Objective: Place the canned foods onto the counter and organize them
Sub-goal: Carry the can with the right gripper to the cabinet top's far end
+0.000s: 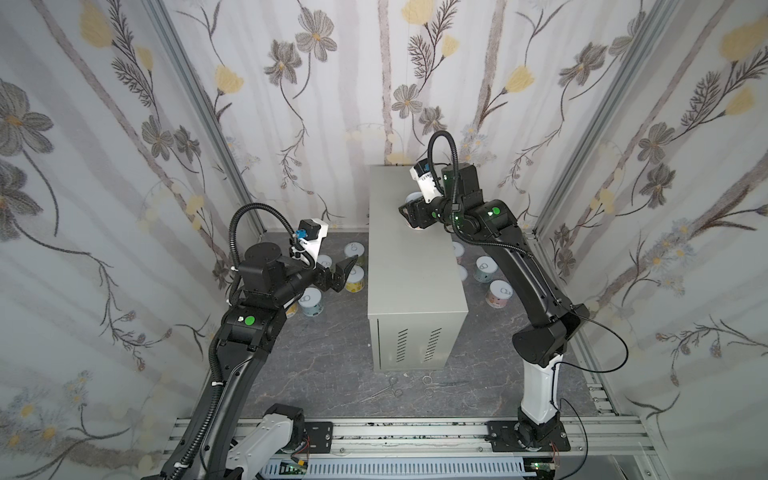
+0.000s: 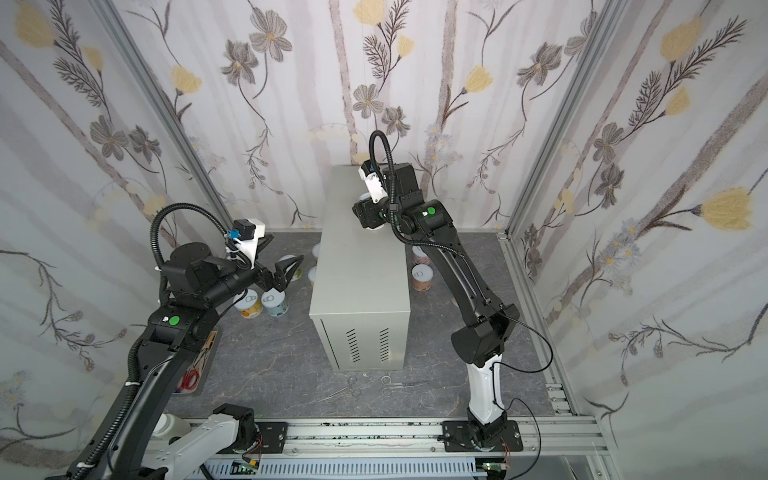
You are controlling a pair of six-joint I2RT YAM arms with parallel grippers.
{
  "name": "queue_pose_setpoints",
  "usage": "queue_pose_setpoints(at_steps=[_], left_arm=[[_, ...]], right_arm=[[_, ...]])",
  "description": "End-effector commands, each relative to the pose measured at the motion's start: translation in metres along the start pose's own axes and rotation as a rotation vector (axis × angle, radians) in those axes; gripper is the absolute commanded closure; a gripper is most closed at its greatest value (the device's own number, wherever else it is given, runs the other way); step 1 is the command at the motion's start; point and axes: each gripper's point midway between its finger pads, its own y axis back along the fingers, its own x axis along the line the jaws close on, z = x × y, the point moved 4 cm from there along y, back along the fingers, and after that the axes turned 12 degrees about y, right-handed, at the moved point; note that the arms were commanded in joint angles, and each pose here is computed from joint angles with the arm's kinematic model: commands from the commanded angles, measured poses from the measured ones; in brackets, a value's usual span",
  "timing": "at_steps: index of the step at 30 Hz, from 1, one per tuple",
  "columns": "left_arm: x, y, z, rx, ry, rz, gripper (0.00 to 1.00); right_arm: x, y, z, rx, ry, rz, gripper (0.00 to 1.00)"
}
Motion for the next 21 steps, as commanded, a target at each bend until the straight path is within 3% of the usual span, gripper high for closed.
queue_pose_setpoints(at_steps=[1, 21], left_arm=[[-0.002, 0.002, 0.008, -0.035, -0.031, -0.008, 0.00], [-0.003, 0.003, 0.002, -0.031, -0.010, -0.015, 0.00]], right_arm=[[-0.010, -0.011, -0.020, 0.080, 0.000, -0.055, 0.31], [-0.058, -0.088, -0.020, -0.103, -0.027, -0.216, 0.32]])
